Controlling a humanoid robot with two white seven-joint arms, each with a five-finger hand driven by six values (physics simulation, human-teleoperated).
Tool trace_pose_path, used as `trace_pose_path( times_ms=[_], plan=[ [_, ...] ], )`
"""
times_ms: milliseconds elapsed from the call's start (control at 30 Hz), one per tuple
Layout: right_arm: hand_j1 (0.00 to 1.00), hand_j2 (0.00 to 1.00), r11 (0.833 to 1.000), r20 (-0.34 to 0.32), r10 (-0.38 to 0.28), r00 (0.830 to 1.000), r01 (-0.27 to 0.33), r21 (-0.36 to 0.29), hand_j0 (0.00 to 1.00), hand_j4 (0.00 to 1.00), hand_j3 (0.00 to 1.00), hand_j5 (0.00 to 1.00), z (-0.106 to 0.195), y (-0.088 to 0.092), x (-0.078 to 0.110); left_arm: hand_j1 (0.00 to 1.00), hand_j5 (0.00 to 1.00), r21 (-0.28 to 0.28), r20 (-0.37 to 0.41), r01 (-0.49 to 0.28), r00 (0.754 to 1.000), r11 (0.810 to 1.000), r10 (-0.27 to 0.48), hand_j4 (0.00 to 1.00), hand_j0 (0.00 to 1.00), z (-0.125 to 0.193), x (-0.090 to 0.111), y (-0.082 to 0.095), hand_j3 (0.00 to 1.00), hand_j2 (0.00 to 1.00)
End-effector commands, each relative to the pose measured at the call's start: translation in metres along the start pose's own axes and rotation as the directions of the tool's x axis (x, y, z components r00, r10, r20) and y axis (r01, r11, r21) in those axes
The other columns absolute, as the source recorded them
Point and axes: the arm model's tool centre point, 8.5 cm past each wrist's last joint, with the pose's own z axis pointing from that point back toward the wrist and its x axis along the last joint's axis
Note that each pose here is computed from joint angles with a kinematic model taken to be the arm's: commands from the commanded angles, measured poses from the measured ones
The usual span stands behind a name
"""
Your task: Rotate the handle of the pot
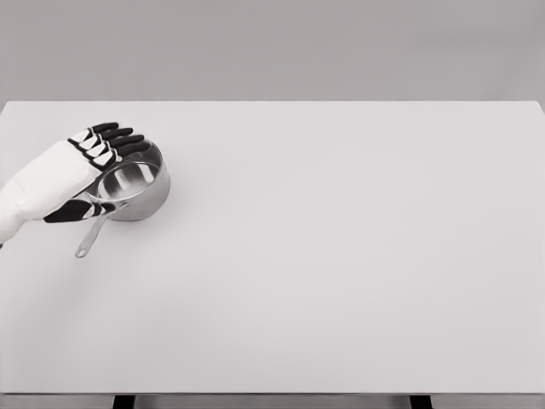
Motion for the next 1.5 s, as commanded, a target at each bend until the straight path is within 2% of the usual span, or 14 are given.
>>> trace_pose_path(
  times_ms=[0, 133, 233, 333, 500, 633, 700, 767, 800, 900, 1000, 1267, 1367, 1467],
  plan=[
    [1.00, 1.00, 1.000, -0.001, 0.000, 1.000, 0.000, 0.001, 1.00, 1.00, 1.00, 1.00, 0.000, 0.000, 0.000, 1.00, 1.00, -0.016, 0.000, -0.001, 1.000, 1.000, 0.001, 1.00, 1.00, 0.001, -0.001, 0.000, 1.00, 1.00],
    [1.00, 1.00, 1.000, -0.001, 0.000, 1.000, 0.000, -0.001, 1.00, 1.00, 1.00, 1.00, 0.000, 0.000, 0.000, 1.00, 1.00, -0.022, 0.003, 0.012, 1.000, 1.000, -0.012, 1.00, 1.00, 0.002, -0.002, 0.004, 1.00, 1.00],
    [1.00, 1.00, 1.000, -0.001, 0.000, 1.000, 0.000, 0.001, 1.00, 1.00, 1.00, 1.00, 0.000, 0.000, 0.000, 1.00, 1.00, -0.016, 0.041, 0.020, 0.999, 1.000, -0.019, 1.00, 1.00, -0.004, 0.005, 0.012, 1.00, 1.00],
    [1.00, 1.00, 1.000, -0.001, 0.000, 1.000, 0.000, 0.001, 1.00, 1.00, 1.00, 1.00, 0.000, 0.000, 0.000, 1.00, 1.00, -0.075, 0.145, -0.028, 0.989, 0.997, 0.039, 1.00, 1.00, -0.023, 0.019, 0.010, 1.00, 1.00],
    [1.00, 1.00, 1.000, -0.001, 0.000, 1.000, 0.000, 0.001, 1.00, 1.00, 1.00, 1.00, 0.000, 0.000, 0.000, 1.00, 1.00, -0.155, 0.271, -0.069, 0.956, 0.985, 0.110, 1.00, 1.00, -0.055, 0.043, -0.007, 1.00, 1.00],
    [1.00, 1.00, 1.000, -0.001, 0.000, 1.000, 0.000, -0.001, 1.00, 1.00, 1.00, 1.00, 0.000, 0.000, 0.000, 1.00, 1.00, -0.185, 0.281, -0.037, 0.955, 0.982, 0.089, 1.00, 1.00, -0.053, 0.044, -0.006, 1.00, 1.00],
    [1.00, 1.00, 1.000, -0.001, 0.000, 1.000, 0.000, 0.001, 1.00, 1.00, 1.00, 1.00, 0.000, 0.000, 0.000, 1.00, 1.00, -0.245, 0.278, -0.008, 0.957, 0.969, 0.078, 1.00, 1.00, -0.050, 0.042, -0.010, 1.00, 1.00],
    [1.00, 1.00, 1.000, -0.001, 0.000, 1.000, 0.000, -0.001, 1.00, 1.00, 1.00, 1.00, 0.000, 0.000, 0.000, 1.00, 1.00, -0.324, 0.277, 0.037, 0.959, 0.945, 0.057, 1.00, 1.00, -0.047, 0.041, -0.015, 1.00, 1.00],
    [1.00, 1.00, 1.000, 0.001, 0.000, 1.000, 0.000, 0.001, 1.00, 1.00, 1.00, 1.00, 0.000, 0.000, 0.000, 1.00, 1.00, -0.388, 0.279, 0.104, 0.960, 0.916, 0.009, 1.00, 1.00, -0.047, 0.036, -0.013, 1.00, 1.00],
    [1.00, 1.00, 1.000, -0.001, 0.000, 1.000, 0.000, 0.001, 1.00, 1.00, 1.00, 1.00, 0.000, 0.000, 0.000, 1.00, 1.00, -0.402, 0.291, 0.198, 0.953, 0.894, -0.081, 1.00, 1.00, -0.051, 0.032, -0.007, 1.00, 1.00],
    [1.00, 1.00, 1.000, -0.001, 0.000, 1.000, 0.000, 0.001, 1.00, 1.00, 1.00, 1.00, 0.000, 0.000, 0.000, 1.00, 1.00, -0.406, 0.298, 0.239, 0.947, 0.882, -0.120, 1.00, 1.00, -0.053, 0.031, -0.008, 1.00, 1.00],
    [1.00, 1.00, 1.000, 0.001, 0.000, 1.000, 0.000, 0.001, 1.00, 1.00, 1.00, 1.00, 0.000, 0.000, 0.000, 1.00, 1.00, -0.421, 0.299, 0.272, 0.942, 0.865, -0.150, 1.00, 1.00, -0.052, 0.030, -0.012, 1.00, 1.00],
    [1.00, 1.00, 1.000, -0.001, 0.000, 1.000, 0.000, 0.001, 1.00, 1.00, 1.00, 1.00, 0.000, 0.000, 0.000, 1.00, 1.00, -0.440, 0.294, 0.295, 0.940, 0.848, -0.174, 1.00, 1.00, -0.049, 0.026, -0.016, 1.00, 1.00],
    [1.00, 1.00, 1.000, -0.001, 0.000, 1.000, 0.000, -0.001, 1.00, 1.00, 1.00, 1.00, 0.000, 0.000, 0.000, 1.00, 1.00, -0.449, 0.289, 0.296, 0.941, 0.843, -0.176, 1.00, 1.00, -0.047, 0.024, -0.017, 1.00, 1.00]
  ],
)
